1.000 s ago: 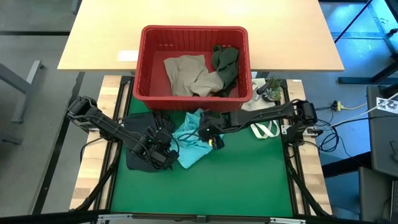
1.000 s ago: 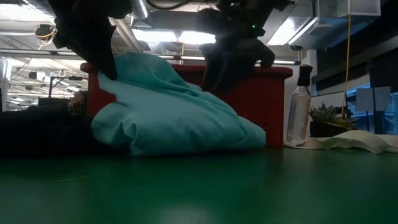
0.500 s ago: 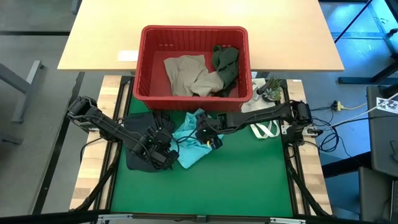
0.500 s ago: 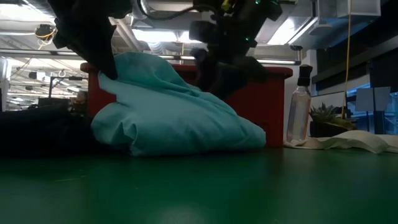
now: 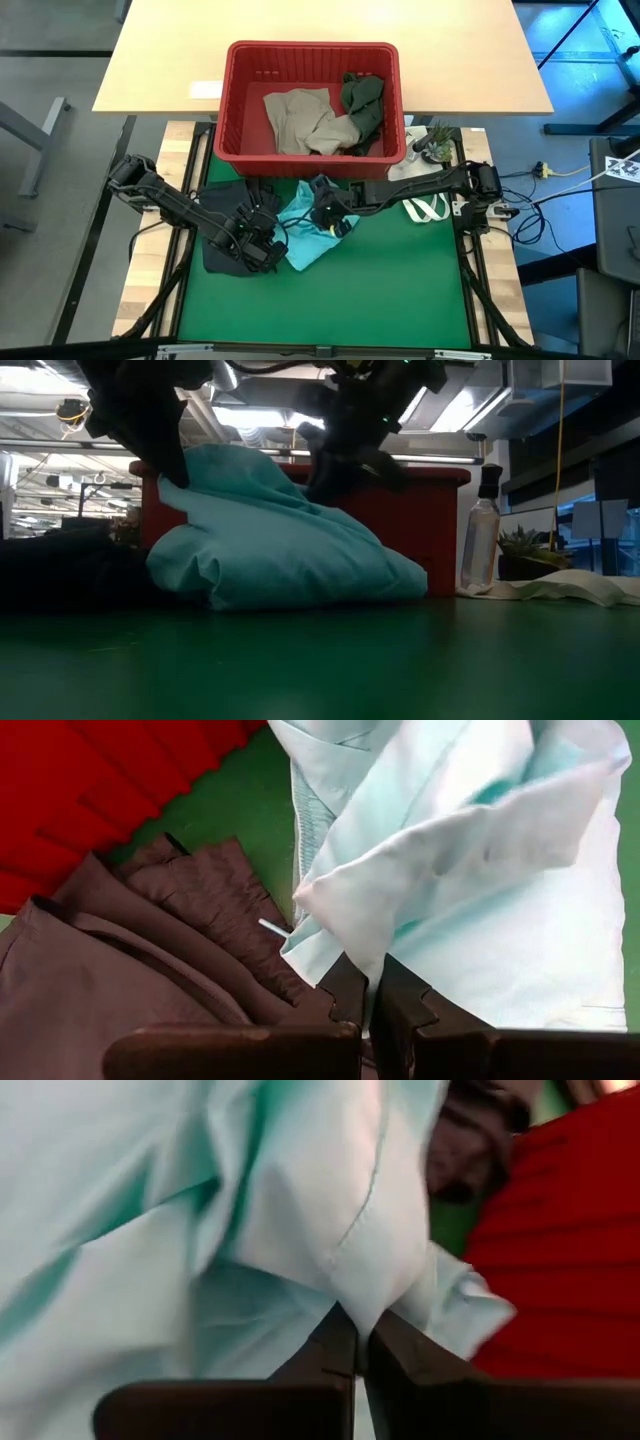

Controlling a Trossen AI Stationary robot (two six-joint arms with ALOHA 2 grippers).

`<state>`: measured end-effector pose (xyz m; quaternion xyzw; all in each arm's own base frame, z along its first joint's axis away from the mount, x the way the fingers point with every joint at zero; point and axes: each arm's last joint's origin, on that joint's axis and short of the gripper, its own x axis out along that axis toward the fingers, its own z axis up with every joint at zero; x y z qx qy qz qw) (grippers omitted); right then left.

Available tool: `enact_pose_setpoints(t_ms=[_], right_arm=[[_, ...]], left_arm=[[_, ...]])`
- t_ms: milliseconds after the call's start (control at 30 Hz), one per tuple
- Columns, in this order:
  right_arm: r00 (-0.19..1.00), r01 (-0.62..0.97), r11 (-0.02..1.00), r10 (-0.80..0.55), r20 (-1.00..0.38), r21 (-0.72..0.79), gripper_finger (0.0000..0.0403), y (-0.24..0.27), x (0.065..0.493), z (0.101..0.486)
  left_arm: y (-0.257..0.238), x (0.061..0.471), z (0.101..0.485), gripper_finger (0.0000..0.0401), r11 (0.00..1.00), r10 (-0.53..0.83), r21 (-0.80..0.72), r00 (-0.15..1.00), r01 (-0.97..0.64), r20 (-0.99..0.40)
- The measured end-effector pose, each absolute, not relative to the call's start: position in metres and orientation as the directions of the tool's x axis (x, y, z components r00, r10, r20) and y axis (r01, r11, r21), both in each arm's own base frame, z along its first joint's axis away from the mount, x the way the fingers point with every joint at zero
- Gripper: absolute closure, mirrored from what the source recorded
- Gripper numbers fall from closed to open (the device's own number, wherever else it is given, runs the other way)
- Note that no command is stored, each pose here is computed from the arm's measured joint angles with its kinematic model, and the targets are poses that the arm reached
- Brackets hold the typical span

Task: Fold Laundry from Bin
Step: Fold the blue shorts from the red laundry bin

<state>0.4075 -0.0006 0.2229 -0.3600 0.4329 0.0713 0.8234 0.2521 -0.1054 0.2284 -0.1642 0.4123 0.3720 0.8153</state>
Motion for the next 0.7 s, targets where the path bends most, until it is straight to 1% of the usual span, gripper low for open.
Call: enact_pose_setpoints(t_ms=[67,133,267,400,533,600,700], right_arm=[[0.644,-0.424,0.704,-0.208,-0.736,-0.570,0.0389,-0.001,0.411,0.225],[0.682,-0.414,0.681,-0.208,-0.701,-0.604,0.0397,-0.001,0.414,0.229],[0.771,-0.320,0.682,-0.216,-0.599,-0.658,0.0394,-0.007,0.423,0.239],[0.817,-0.248,0.693,-0.226,-0.530,-0.677,0.0400,-0.020,0.430,0.243],[0.849,-0.269,0.716,-0.140,-0.509,-0.644,0.0393,-0.032,0.435,0.240],[0.842,-0.301,0.725,-0.103,-0.529,-0.620,0.0391,-0.037,0.434,0.235],[0.844,-0.307,0.728,-0.089,-0.529,-0.613,0.0389,-0.039,0.437,0.231]], left_arm=[[-0.105,0.252,0.228,0.0401,0.669,0.471,0.039,0.383,-0.742,-0.794],[-0.105,0.252,0.228,0.0401,0.669,0.471,0.039,0.384,-0.742,-0.794],[-0.106,0.252,0.228,0.0401,0.669,0.471,0.039,0.384,-0.742,-0.794],[-0.105,0.252,0.228,0.0401,0.669,0.471,0.037,0.384,-0.742,-0.794],[-0.105,0.252,0.228,0.0401,0.669,0.470,0.036,0.385,-0.742,-0.794],[-0.106,0.252,0.228,0.0401,0.669,0.470,0.036,0.385,-0.742,-0.794],[-0.106,0.253,0.228,0.0401,0.669,0.469,0.034,0.387,-0.742,-0.794]])
